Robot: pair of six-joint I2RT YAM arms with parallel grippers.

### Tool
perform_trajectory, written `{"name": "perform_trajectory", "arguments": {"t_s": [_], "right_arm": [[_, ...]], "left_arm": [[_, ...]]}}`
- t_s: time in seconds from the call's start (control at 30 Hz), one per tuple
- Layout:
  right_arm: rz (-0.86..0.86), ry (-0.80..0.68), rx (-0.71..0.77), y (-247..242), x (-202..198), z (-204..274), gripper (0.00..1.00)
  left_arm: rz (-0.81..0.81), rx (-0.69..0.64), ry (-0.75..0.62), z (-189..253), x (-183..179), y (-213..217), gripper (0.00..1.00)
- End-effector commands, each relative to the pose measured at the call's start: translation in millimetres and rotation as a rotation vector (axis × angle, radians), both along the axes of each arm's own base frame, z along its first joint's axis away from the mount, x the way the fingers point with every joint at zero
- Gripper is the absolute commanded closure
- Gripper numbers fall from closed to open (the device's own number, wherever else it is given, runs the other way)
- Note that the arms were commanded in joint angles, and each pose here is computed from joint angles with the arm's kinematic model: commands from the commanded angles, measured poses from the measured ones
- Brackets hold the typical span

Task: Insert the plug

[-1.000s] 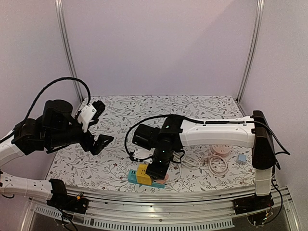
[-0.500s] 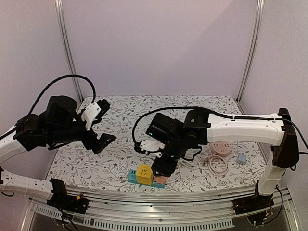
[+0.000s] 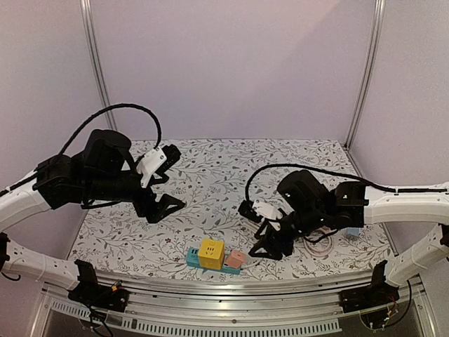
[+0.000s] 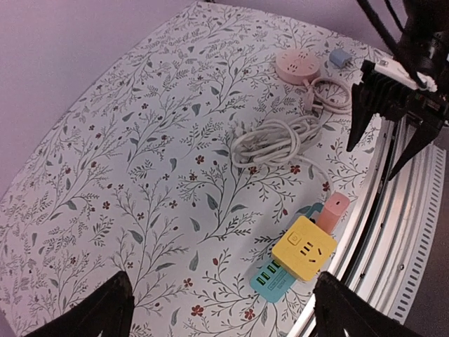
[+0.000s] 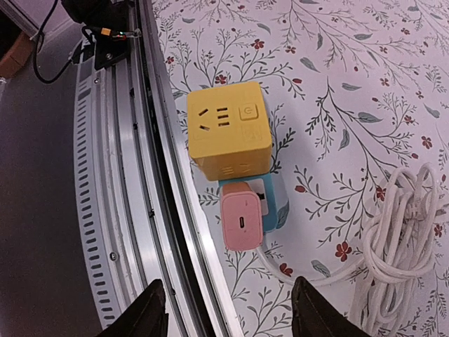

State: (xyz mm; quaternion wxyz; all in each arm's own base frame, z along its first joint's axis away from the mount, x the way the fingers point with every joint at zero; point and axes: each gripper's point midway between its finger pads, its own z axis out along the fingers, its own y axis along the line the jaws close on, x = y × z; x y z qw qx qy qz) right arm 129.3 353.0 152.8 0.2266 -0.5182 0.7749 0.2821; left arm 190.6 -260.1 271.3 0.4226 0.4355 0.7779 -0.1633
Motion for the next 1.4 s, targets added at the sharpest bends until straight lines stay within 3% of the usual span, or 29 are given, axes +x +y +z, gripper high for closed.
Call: {"name": "perform_trajectory", "arguments": {"t_s": [0.0, 0.33, 0.8, 1.37], "right_arm": [[0.056, -0.028, 0.151, 15.8, -5.3, 10.6, 0.42], [0.066, -0.096, 0.184, 26.7, 5.0, -6.6, 0.41], [0.079, -0.11, 0.12, 35.3, 13.0, -48.1, 0.38], [0.142, -0.038, 0.087, 35.0, -1.1, -77.3, 0.48]], "left_arm": [[-0.042, -0.021, 0.015, 8.0, -3.5, -11.2, 0.11], [-0.019, -0.069, 0.032, 15.1, -6.5, -14.8, 0.14], [-0.003, -0.09, 0.037, 17.3, -10.8, -10.6, 0.14], [-0.003, -0.082, 0.028, 17.0, -7.8, -13.2, 0.15]]}}
